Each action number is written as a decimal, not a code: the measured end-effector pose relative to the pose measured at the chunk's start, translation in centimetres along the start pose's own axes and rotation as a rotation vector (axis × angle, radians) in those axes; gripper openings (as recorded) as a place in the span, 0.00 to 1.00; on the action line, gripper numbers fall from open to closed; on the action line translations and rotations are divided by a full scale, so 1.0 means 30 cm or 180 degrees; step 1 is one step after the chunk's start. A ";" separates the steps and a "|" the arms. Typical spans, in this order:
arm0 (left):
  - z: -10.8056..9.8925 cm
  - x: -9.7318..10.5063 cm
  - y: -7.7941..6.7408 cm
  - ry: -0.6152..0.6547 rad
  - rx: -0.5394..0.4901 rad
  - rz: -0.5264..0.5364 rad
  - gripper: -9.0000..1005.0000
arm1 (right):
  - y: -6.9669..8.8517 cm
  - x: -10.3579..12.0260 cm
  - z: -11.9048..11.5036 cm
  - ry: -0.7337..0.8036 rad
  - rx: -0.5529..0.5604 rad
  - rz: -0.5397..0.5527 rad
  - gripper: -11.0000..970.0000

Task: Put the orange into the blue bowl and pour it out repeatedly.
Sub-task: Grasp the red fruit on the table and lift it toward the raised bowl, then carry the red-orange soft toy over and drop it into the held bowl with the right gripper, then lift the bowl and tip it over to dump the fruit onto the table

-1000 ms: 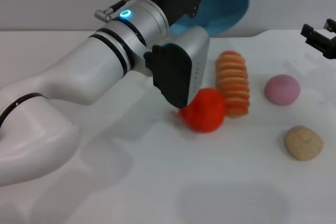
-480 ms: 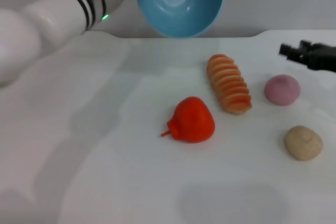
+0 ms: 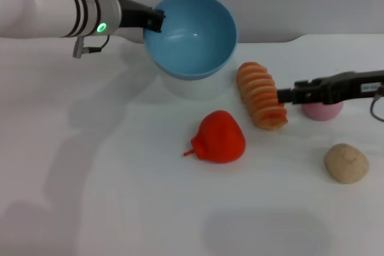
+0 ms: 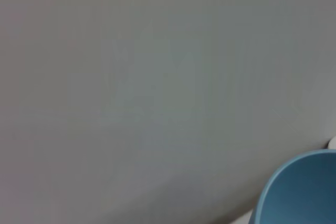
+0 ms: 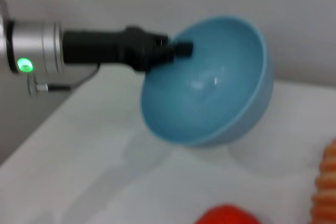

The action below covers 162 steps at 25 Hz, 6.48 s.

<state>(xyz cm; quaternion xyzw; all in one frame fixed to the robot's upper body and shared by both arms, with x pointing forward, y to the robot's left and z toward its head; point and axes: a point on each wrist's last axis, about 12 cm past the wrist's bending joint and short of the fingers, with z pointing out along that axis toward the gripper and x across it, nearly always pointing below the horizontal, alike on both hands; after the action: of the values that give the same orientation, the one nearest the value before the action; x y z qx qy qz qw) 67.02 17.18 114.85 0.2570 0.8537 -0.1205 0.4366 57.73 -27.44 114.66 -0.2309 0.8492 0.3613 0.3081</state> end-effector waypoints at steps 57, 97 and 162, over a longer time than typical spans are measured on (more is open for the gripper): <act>-0.003 0.040 0.007 -0.0095 -0.0124 -0.0110 0.01 | 0.046 0.048 0.256 -0.0102 -0.0373 -0.0414 0.01; -0.009 -0.006 -0.170 0.0066 0.0452 0.0379 0.01 | 0.085 -0.215 0.142 -0.0482 -0.0146 -0.0650 0.07; -0.072 -0.015 -0.413 -0.1558 -0.0502 0.3490 0.01 | -0.244 0.394 -0.095 -0.2129 0.1793 -0.0466 0.78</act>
<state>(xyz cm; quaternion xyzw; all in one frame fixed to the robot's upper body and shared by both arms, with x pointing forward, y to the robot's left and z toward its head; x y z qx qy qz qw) 59.03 7.57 116.26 0.5912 0.4779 0.1300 0.6365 52.90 -36.21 104.62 -0.0678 0.7495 0.1478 0.6417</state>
